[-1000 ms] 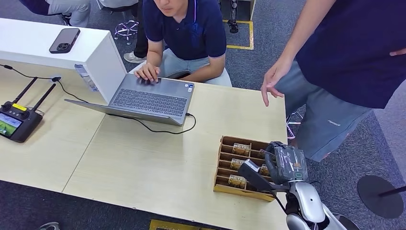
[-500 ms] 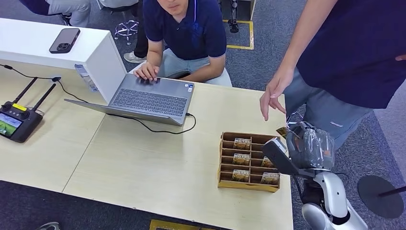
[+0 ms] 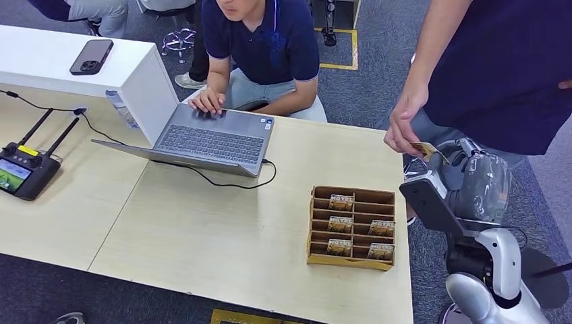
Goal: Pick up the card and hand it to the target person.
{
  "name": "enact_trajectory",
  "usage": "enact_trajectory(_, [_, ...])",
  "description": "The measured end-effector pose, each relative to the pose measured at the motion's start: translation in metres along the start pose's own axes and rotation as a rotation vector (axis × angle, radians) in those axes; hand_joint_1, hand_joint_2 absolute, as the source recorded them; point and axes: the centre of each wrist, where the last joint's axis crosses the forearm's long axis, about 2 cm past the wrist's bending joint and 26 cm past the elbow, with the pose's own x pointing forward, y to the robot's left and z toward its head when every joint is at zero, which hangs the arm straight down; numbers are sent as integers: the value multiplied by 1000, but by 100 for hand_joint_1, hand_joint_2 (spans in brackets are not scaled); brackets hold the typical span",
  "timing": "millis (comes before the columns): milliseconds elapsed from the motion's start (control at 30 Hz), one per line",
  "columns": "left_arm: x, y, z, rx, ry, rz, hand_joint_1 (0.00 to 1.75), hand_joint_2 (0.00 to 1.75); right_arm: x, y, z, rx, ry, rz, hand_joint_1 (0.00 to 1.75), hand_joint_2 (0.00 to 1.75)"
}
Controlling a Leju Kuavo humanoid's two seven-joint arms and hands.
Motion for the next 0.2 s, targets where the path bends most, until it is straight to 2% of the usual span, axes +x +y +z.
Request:
enact_trajectory(67, [0, 0, 0, 0, 8, -4, 0, 0, 2, 2, 1, 1, -10, -22, 175, 175])
enact_trajectory(133, [0, -1, 0, 5, 23, -13, 0, 0, 5, 4, 1, 3, -17, -49, 175, 175])
enact_trajectory(167, [-1, -1, 0, 10, 31, -17, 0, 0, 7, 6, 2, 4, -19, -62, 144, 175])
enact_trajectory(200, [-1, 0, 0, 13, 35, -19, 0, 0, 7, 6, 2, 4, -20, -68, 133, 175])
